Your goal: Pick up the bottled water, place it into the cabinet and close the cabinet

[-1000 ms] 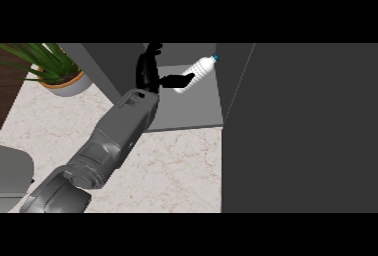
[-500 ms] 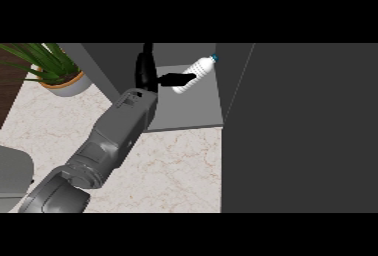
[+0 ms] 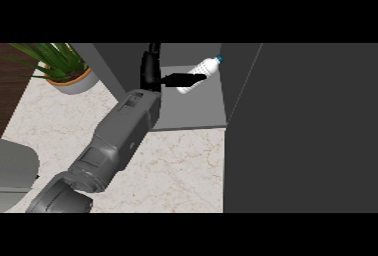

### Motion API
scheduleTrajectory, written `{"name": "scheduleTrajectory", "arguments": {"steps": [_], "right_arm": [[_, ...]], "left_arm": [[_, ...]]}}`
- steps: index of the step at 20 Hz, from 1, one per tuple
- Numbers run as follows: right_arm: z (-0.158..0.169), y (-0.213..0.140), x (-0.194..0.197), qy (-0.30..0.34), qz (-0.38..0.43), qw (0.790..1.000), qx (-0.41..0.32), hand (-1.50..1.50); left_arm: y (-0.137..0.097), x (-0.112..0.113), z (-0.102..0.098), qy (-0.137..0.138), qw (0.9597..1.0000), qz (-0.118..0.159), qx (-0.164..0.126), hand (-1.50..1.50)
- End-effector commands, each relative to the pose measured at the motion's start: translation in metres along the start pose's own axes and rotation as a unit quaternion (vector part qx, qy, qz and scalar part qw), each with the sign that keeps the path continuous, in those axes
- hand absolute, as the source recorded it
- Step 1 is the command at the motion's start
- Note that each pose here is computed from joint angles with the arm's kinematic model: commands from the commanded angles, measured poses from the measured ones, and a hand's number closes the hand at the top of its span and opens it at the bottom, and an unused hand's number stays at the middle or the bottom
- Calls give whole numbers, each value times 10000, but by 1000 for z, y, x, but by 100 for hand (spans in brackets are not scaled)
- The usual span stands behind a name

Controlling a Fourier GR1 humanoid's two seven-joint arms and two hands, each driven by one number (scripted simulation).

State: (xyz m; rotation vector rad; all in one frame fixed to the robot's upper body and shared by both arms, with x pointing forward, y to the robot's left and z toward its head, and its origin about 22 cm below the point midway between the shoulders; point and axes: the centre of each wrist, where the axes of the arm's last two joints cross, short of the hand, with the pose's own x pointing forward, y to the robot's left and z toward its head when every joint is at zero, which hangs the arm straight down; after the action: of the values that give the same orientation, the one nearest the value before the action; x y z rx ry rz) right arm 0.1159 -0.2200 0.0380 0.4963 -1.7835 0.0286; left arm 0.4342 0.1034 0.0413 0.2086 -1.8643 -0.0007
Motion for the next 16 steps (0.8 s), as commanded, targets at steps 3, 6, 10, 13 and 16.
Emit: {"name": "scheduleTrajectory", "arguments": {"steps": [3, 6, 10, 13, 16], "right_arm": [[6, -1, 4, 83, 40, 9998, -147, -150], [4, -6, 1, 59, 106, 9996, -250, -150], [12, 0, 10, 21, 20, 9998, -210, -150], [10, 3, 0, 70, 129, 9996, -260, -150], [21, -10, 27, 15, 116, 9996, -273, -150]], "left_arm": [[39, -29, 13, -315, 9979, 559, -93, -150], [29, -27, 19, -254, 9972, 640, -300, -150], [34, -29, 25, -398, 9954, 817, -310, -150], [30, -26, 30, -395, 9928, 1054, -411, -150], [19, -20, 43, -363, 9895, 1254, -618, -150]]}}
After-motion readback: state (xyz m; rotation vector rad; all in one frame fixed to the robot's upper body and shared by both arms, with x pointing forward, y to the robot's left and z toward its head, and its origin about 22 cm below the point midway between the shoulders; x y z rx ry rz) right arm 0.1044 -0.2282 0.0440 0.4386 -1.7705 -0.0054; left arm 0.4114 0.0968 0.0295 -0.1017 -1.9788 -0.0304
